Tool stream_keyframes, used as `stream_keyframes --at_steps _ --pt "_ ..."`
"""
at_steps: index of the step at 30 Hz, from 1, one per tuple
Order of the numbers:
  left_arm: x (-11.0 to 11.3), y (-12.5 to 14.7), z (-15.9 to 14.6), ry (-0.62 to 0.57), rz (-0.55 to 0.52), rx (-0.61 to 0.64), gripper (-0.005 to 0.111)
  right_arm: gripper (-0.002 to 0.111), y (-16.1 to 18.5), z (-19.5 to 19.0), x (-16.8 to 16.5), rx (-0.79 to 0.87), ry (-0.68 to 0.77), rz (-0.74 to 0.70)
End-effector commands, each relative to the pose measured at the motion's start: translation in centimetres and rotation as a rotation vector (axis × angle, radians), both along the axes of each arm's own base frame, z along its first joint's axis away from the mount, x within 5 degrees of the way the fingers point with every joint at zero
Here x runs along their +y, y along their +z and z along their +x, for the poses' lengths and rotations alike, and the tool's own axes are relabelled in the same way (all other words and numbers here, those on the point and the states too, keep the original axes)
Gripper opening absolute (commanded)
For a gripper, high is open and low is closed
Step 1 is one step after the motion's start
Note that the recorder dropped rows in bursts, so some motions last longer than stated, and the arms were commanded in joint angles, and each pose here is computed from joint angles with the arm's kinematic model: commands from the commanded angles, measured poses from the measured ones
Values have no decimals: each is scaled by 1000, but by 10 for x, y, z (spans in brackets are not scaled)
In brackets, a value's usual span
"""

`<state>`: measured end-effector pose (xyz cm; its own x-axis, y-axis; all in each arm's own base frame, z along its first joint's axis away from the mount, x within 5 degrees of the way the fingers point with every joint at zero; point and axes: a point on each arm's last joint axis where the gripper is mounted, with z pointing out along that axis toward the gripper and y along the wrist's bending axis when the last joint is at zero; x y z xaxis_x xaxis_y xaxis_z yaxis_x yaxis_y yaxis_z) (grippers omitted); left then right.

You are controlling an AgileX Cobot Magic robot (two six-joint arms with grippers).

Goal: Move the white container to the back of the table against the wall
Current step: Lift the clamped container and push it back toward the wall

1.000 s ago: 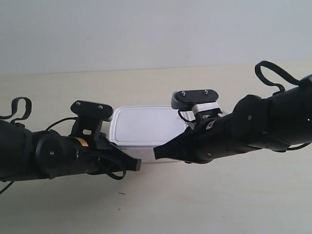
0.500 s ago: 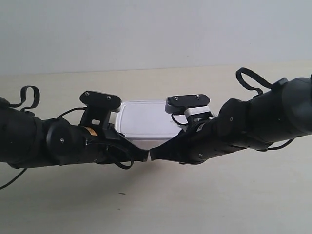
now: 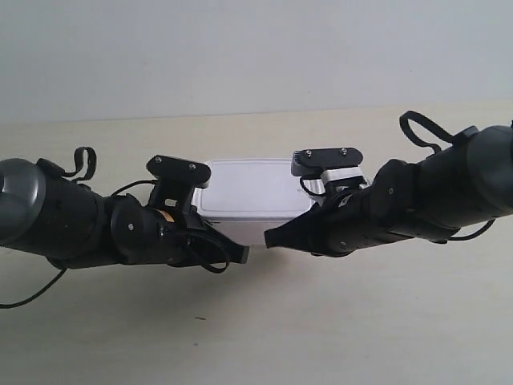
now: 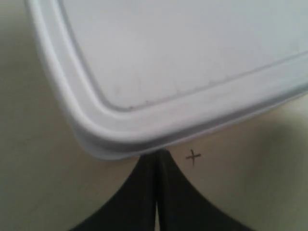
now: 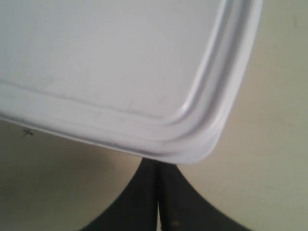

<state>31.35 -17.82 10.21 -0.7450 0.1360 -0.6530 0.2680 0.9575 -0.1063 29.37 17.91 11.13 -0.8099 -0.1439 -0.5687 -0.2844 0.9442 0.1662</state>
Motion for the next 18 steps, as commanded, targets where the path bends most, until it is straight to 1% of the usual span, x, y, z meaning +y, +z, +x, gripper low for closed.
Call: stream_keyframes --at_steps 1,5,10,18 --pt "8 4 9 27 4 -49 0 0 5 15 -3 -24 10 -5" --pt "12 5 14 35 8 -65 0 0 5 26 5 -27 18 6" --pt "7 12 24 29 -5 -93 0 0 -1 35 10 -26 19 6" --pt "3 7 38 21 2 -99 0 0 -9 47 16 -39 14 7"
